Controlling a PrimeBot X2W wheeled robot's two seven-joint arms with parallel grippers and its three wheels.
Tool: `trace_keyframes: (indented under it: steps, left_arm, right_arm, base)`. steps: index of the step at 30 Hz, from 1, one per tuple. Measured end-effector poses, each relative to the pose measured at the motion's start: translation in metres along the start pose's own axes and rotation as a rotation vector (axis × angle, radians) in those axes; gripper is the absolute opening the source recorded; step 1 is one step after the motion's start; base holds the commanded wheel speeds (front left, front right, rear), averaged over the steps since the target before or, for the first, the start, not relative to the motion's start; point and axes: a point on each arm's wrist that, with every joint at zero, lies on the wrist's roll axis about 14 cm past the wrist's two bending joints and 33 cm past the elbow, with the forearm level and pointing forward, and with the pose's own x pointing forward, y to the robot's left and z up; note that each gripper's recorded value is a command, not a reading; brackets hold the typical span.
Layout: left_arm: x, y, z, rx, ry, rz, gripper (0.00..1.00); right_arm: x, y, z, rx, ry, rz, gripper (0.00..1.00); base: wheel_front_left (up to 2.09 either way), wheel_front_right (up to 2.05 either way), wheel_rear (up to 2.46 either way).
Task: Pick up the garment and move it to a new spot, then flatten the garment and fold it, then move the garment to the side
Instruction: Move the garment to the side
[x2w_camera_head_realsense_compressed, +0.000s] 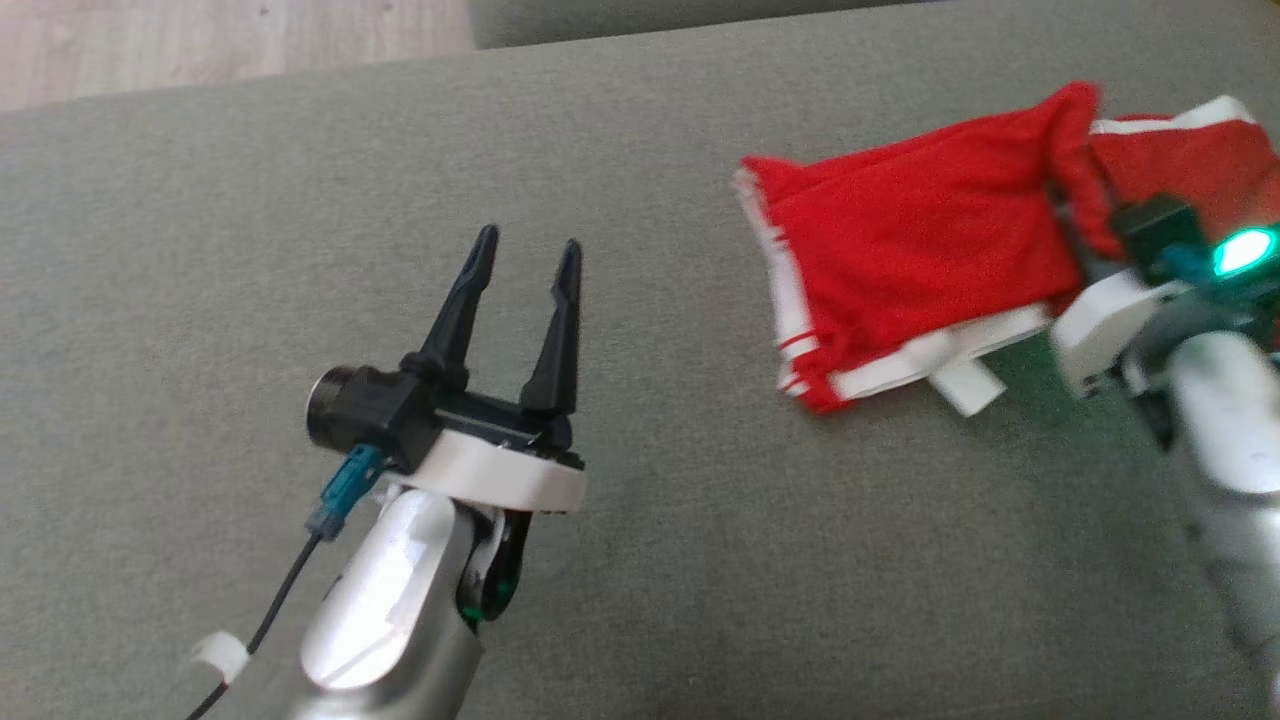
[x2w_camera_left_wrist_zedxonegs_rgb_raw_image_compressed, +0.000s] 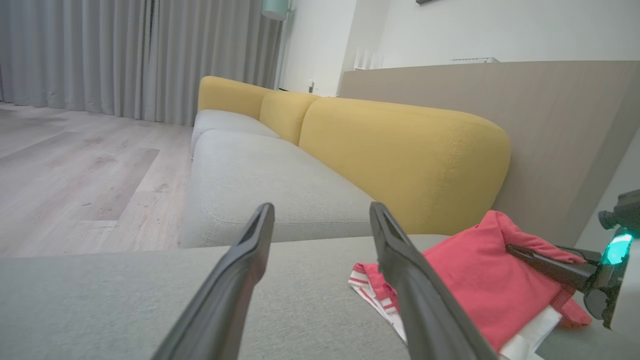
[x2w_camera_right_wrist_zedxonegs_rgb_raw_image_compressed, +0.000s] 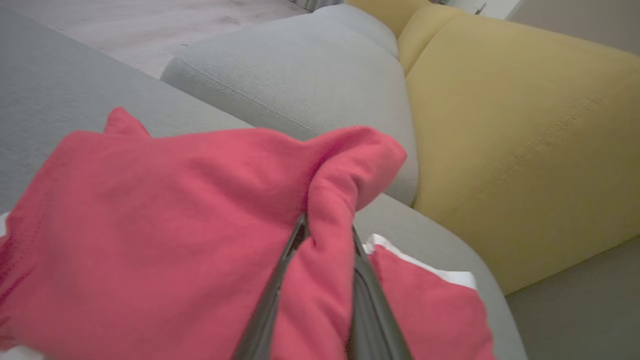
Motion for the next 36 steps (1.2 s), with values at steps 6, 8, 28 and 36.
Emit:
trace_keyframes:
  steps: [6, 8, 28, 36]
  left_arm:
    - [0.016, -0.019, -0.002, -0.006, -0.008, -0.062, 1.0]
    - [0.018, -0.019, -0.005, -0.011, -0.005, -0.06, 1.0]
    - [0.026, 0.006, -0.033, -0.033, 0.049, -0.026, 1.0]
    - [0.029, 0.011, -0.035, -0.029, 0.053, -0.016, 1.0]
  right_arm:
    - [-0.012, -0.062, -0.018, -0.053, 0.07, -0.09, 0.0]
    - [-0.015, -0.078, -0.026, -0.062, 0.1, -0.114, 0.0]
    - [-0.024, -0.163, -0.09, -0.013, 0.337, -0.31, 0.0]
    - [-0.033, -0.173, -0.096, 0.018, 0.338, -0.362, 1.0]
  base:
    - [0.0, 0.0, 0.0]
    - [0.0, 0.0, 0.0]
    - [0.0, 0.0, 0.0]
    - [0.0, 0.0, 0.0]
